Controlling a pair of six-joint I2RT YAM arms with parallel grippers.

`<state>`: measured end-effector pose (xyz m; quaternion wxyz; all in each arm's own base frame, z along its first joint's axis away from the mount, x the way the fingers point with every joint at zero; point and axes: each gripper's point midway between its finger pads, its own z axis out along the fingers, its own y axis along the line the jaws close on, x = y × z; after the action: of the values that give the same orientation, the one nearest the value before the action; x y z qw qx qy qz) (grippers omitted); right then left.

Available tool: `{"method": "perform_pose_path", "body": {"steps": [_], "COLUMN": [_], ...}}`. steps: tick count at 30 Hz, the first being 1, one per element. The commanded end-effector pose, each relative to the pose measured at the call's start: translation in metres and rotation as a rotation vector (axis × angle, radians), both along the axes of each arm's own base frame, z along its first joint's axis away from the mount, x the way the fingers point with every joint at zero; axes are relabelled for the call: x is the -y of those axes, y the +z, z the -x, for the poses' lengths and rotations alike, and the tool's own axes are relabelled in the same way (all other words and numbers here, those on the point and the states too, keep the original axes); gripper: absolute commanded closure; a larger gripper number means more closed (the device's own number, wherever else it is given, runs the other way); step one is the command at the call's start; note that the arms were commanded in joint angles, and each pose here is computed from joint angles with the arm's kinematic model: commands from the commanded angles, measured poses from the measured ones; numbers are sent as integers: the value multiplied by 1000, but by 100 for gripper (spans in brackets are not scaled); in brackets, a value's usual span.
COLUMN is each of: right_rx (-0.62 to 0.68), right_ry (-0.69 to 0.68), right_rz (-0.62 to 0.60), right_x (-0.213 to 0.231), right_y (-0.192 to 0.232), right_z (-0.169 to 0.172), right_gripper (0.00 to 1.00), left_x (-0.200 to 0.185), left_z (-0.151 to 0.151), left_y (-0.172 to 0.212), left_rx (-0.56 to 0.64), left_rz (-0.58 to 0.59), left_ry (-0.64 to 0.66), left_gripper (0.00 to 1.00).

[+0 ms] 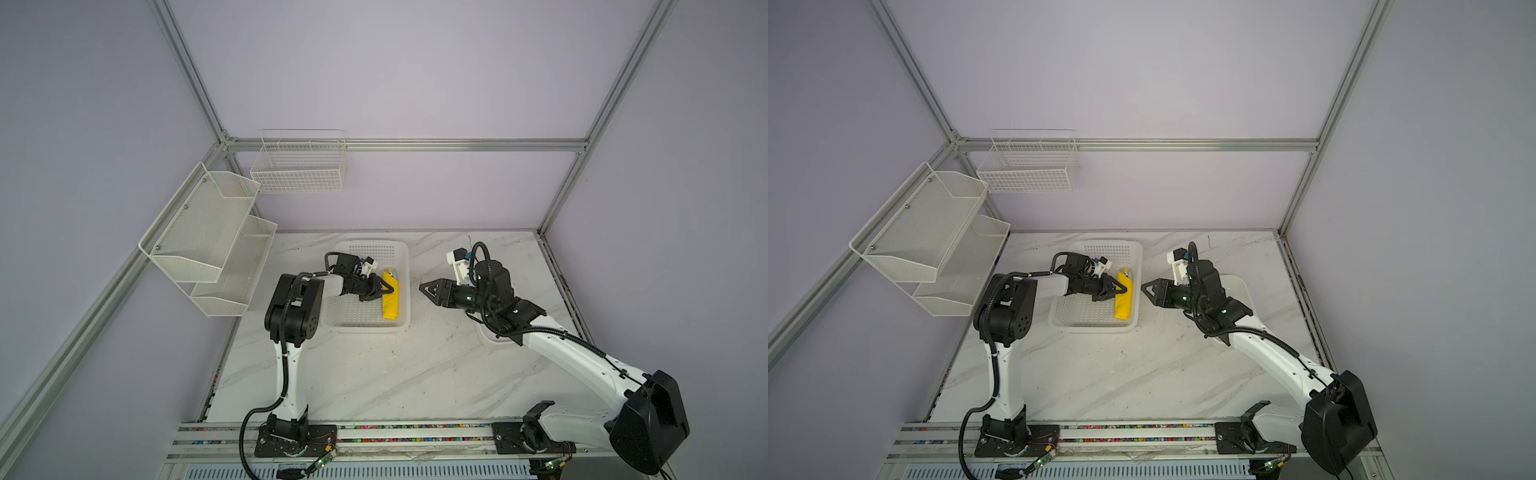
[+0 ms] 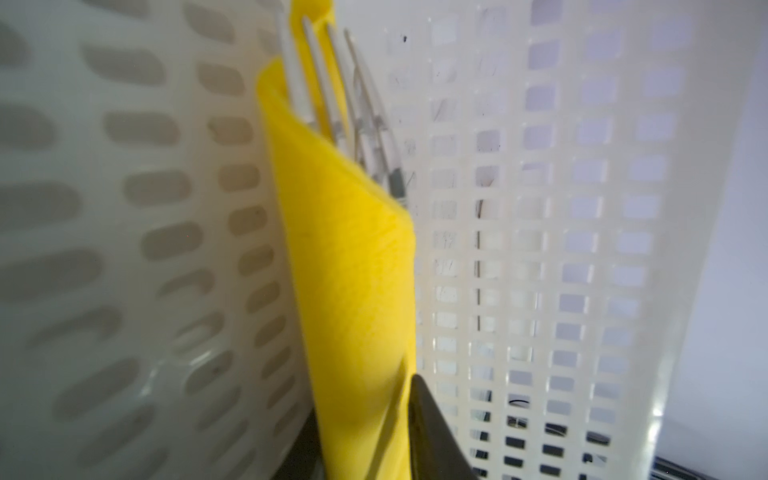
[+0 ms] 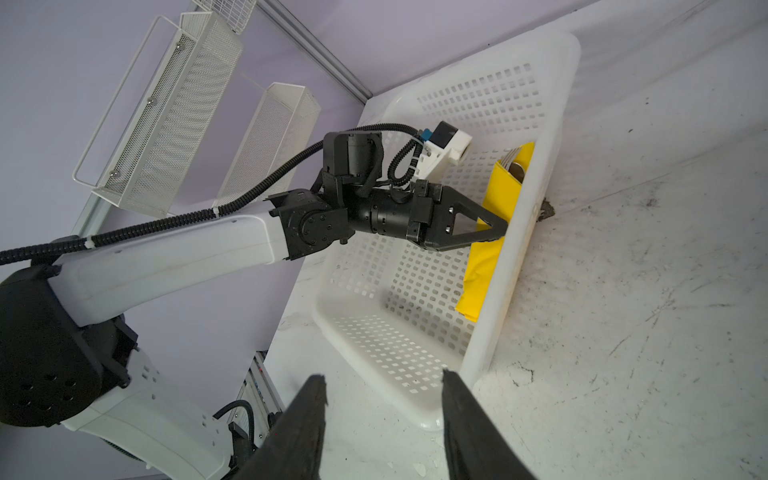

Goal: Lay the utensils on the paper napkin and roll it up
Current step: 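Lower the yellow bundle upright into the white perforated basket with the left gripper, then set the bundle down in the basket and open the left gripper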

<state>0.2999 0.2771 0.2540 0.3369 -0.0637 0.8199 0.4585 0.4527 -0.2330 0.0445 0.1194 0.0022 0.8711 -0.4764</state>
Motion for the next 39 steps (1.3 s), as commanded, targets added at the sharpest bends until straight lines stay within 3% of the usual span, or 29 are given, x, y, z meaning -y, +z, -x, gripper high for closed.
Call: {"method": "perform_pose_path", "body": {"steps": [1, 5, 11, 20, 22, 26, 31, 36, 39], "right_rx": [19, 22, 17, 19, 20, 25, 33, 40, 45], "right_ry": [-2, -5, -2, -10, -14, -19, -20, -41, -65], "right_rz": [13, 12, 18, 27, 30, 32, 33, 47, 61], "right_x": [0, 0, -1, 1, 2, 3, 4, 9, 14], "right_y": [2, 4, 1, -1, -1, 0, 2, 2, 2], "right_z": [-2, -3, -4, -4, -4, -5, -6, -8, -9], "right_gripper": [52, 52, 52, 52, 52, 52, 52, 52, 51], "left_x": [-11, -32, -34, -20, -26, -47, -55, -46, -39], "left_z": [-11, -12, -6, -3, -3, -3, -5, -7, -6], "left_y": [13, 20, 19, -7, -12, -11, -3, 9, 18], "left_rx": [59, 78, 103, 50, 38, 41, 57, 78, 91], "left_rz": [-139, -324, -510, -583, -630, -739, -777, -736, -702], "left_ry": [26, 91, 77, 21, 31, 86, 117, 113, 106], "left_gripper": [58, 45, 42, 63, 71, 75, 77, 75, 62]}}
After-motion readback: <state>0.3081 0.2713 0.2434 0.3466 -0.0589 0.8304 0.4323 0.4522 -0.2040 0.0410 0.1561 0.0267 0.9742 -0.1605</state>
